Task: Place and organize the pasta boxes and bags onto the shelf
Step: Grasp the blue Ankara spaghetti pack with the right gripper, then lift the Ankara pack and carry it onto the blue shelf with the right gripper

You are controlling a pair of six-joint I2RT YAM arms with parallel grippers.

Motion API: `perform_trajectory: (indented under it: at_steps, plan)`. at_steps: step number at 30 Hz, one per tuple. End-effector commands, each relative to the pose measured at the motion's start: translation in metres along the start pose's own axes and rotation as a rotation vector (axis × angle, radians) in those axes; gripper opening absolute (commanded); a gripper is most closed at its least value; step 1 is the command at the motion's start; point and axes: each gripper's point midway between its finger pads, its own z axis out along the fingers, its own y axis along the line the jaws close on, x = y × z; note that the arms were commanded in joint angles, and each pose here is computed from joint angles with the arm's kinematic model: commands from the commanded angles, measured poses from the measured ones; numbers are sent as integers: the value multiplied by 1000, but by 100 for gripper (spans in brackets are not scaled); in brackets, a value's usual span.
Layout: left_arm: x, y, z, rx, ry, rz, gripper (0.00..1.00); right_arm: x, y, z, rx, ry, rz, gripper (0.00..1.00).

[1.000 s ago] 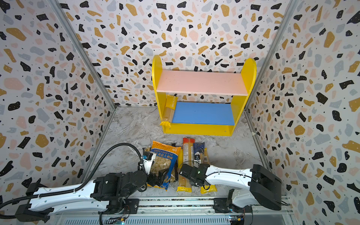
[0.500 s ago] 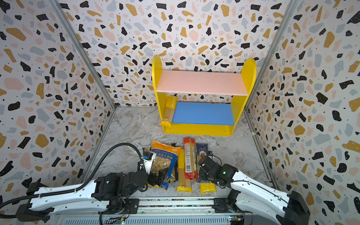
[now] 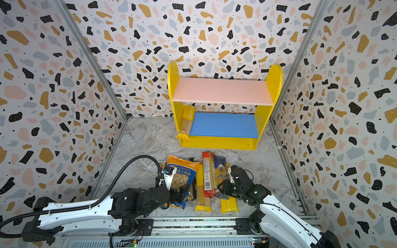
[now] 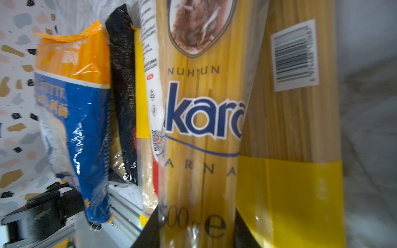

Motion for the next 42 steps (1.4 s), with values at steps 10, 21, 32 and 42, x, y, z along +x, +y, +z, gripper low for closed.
perform_trajectory:
  at_steps: [10,21,32,42]
  plan:
    - [-19,16,-6,-102,-73,-48,99,-25,69,-35,-398,-58,-69,14]
    - [-25,29,-16,-128,-104,-58,100,-33,102,-59,-534,-81,-120,13]
    - [-30,32,-22,-140,-111,-52,100,-52,128,-81,-613,-125,-157,12]
    - [-40,24,-19,-138,-115,-23,100,-77,152,-101,-673,-164,-204,12]
